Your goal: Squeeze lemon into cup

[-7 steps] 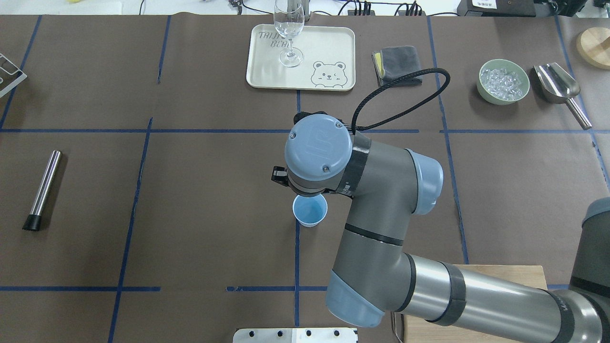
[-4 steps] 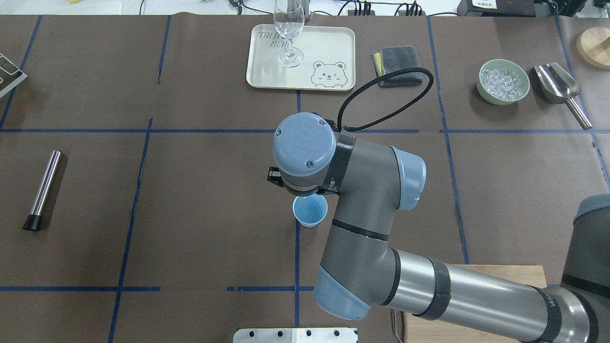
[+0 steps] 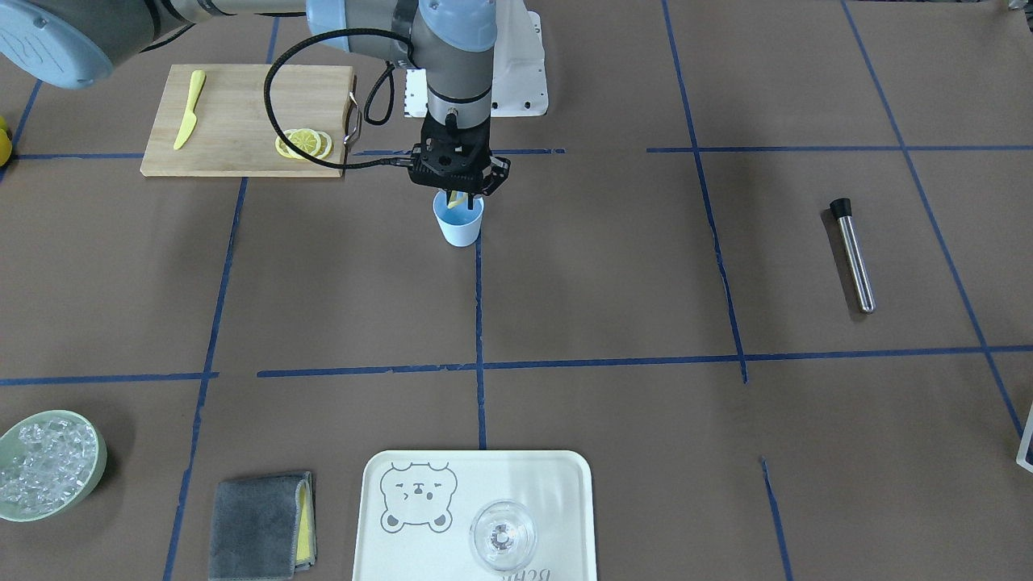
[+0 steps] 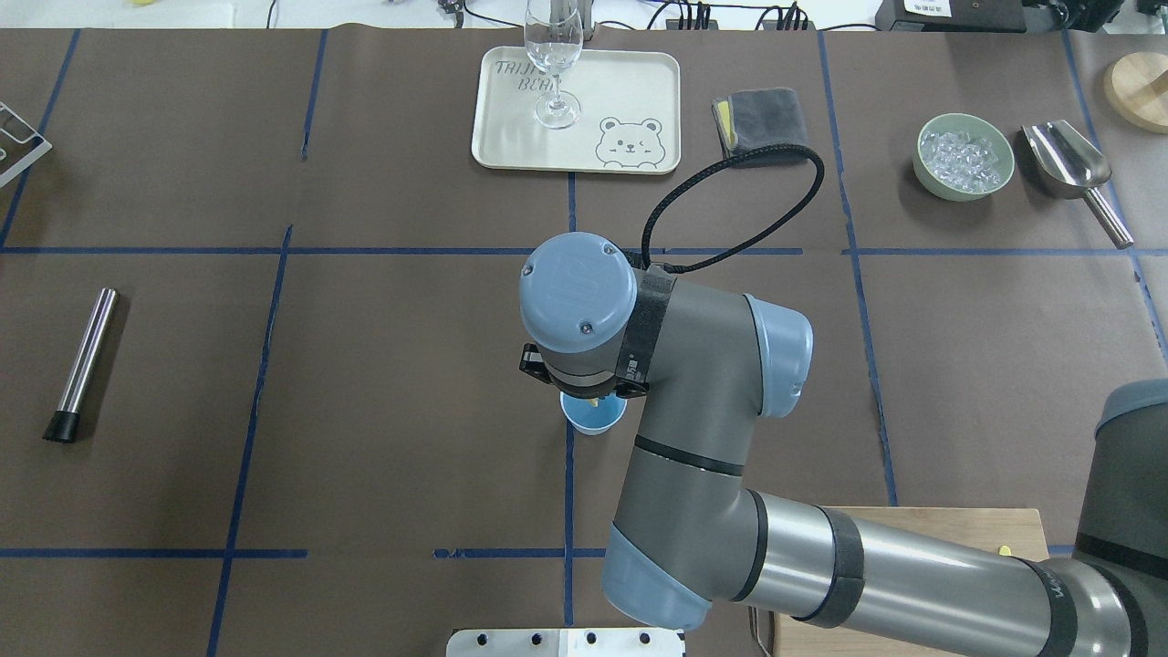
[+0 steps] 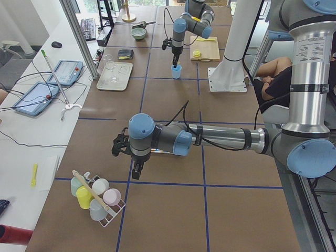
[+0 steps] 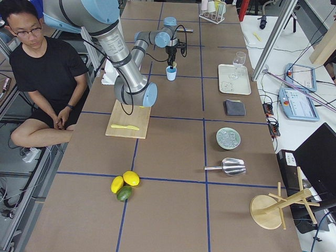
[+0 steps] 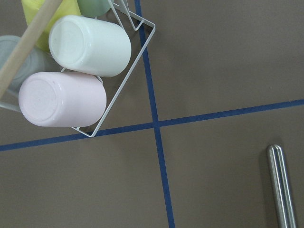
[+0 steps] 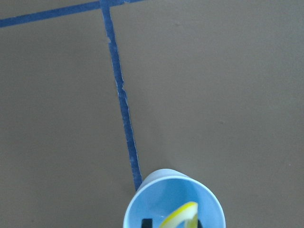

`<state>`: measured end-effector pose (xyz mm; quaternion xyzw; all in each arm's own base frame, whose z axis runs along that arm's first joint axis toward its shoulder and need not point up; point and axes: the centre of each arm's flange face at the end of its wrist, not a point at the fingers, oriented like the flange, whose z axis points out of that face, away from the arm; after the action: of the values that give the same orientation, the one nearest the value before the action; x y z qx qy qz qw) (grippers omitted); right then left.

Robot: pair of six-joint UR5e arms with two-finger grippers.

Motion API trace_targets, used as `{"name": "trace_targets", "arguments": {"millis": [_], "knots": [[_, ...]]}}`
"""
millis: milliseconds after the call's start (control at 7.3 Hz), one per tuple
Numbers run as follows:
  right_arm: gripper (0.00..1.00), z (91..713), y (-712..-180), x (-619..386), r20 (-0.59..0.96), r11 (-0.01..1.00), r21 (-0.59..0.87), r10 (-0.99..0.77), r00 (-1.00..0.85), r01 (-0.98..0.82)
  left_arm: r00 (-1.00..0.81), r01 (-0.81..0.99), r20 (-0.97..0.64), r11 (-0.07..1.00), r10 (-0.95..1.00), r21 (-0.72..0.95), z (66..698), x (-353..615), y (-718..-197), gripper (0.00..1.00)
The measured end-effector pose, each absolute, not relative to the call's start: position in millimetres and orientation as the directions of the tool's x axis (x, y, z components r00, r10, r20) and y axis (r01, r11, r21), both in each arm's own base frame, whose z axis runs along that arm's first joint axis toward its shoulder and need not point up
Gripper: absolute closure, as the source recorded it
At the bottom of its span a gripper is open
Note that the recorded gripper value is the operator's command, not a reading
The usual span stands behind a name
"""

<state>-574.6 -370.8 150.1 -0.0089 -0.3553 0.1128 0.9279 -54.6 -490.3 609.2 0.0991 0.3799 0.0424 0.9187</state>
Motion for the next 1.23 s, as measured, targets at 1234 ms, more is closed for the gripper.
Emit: {"name": "trace_targets", "arguments": {"millis": [1234], "knots": [[0.00, 185, -401, -427, 0.661, 0.988, -0.045, 0.138, 0.738, -0.145, 0.688, -0.012, -0.711, 0.981, 0.147, 0.192, 575, 5, -506, 0.00]]}}
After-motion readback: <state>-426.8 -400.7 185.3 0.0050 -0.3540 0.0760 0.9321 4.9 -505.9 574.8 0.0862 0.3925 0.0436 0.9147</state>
